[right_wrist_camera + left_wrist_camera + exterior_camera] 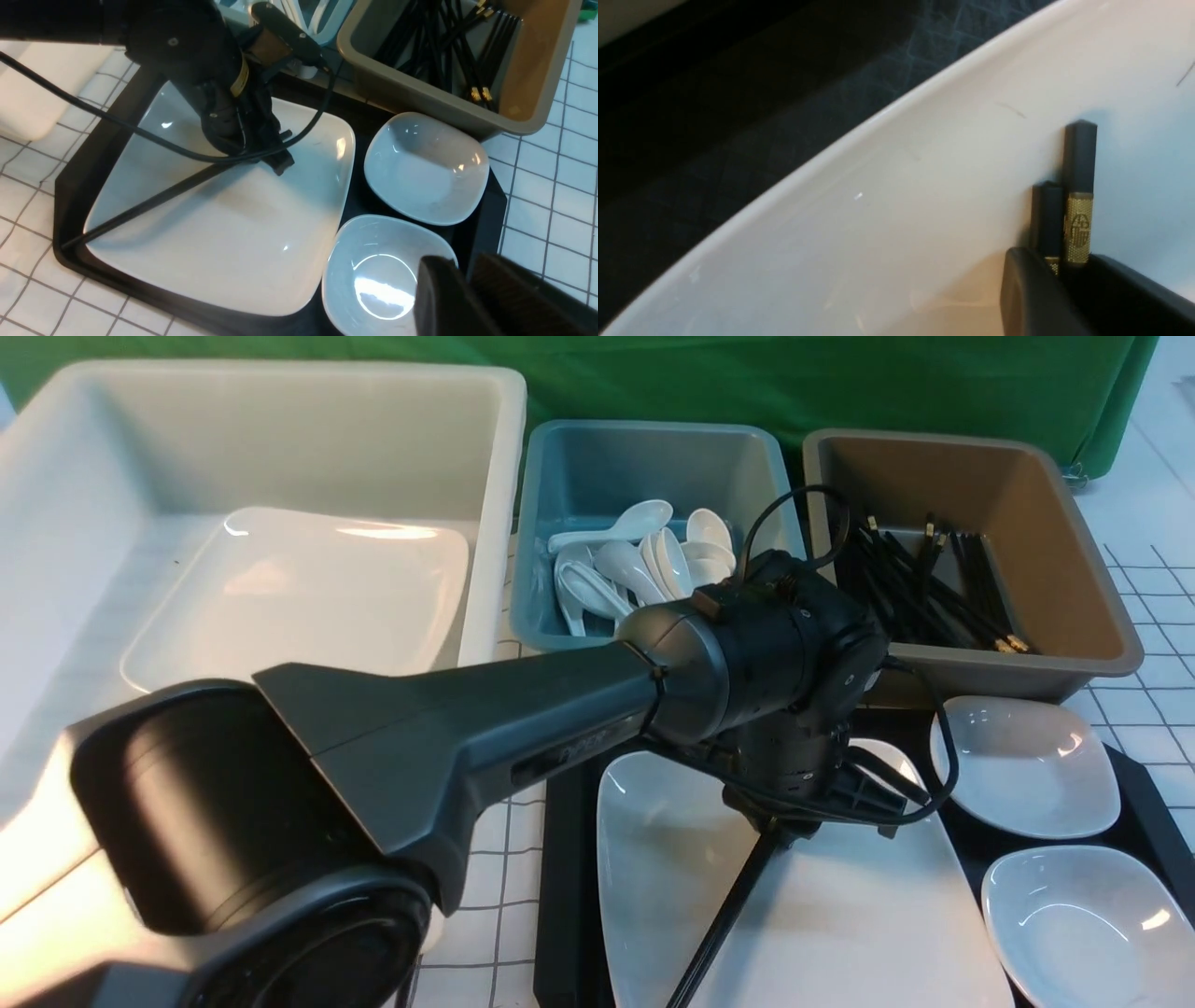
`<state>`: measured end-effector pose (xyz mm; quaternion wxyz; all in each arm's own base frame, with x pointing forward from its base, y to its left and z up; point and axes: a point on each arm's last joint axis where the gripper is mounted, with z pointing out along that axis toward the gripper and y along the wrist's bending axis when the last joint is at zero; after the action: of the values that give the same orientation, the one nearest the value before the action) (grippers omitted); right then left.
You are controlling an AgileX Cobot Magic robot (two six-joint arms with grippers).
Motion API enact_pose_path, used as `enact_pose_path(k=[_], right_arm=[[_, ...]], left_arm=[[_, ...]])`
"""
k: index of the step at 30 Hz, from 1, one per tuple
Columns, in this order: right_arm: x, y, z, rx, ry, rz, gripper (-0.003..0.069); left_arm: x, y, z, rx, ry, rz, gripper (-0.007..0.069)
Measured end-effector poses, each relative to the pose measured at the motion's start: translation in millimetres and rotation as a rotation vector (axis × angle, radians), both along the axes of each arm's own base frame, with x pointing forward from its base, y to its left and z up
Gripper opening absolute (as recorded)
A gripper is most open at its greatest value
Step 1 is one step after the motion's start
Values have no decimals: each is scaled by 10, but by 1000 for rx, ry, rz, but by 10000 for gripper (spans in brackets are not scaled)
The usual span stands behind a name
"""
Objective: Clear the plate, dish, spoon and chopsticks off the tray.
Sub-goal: Use the left arm to grab a pair of chopsticks from the plate
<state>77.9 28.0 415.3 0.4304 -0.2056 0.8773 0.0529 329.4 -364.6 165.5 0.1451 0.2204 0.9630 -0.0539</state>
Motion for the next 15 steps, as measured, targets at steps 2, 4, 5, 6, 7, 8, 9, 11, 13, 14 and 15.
enact_pose_path(k=[2,4,5,6,7,8,9,11,13,14,15], right_arm=[[0,0,0,0,0,0,114],[0,0,0,0,0,0,114],[0,0,0,0,0,0,114],[0,0,0,0,0,0,114],[0,0,0,0,0,0,114],[0,0,0,0,0,0,114],[0,0,0,0,0,0,115],[0,0,0,0,0,0,118],[0,0,0,0,0,0,122],[0,0,0,0,0,0,123],[0,0,0,0,0,0,123]], left_arm=[[2,-16,13,-1,7,-14,85],[9,-49,55,-9,16,-36,85],[16,-83,115,-29,16,-56,85],[22,-116,181,-53,15,-73,85],[32,-149,267,-78,5,-91,85],[35,-153,285,-81,1,-95,85],[42,-205,424,-129,-9,-116,85],[55,-249,572,-175,-32,-137,85],[78,-305,834,-247,-85,-163,85],[89,-322,946,-274,-114,-174,85],[99,-338,1063,-305,-147,-185,85]])
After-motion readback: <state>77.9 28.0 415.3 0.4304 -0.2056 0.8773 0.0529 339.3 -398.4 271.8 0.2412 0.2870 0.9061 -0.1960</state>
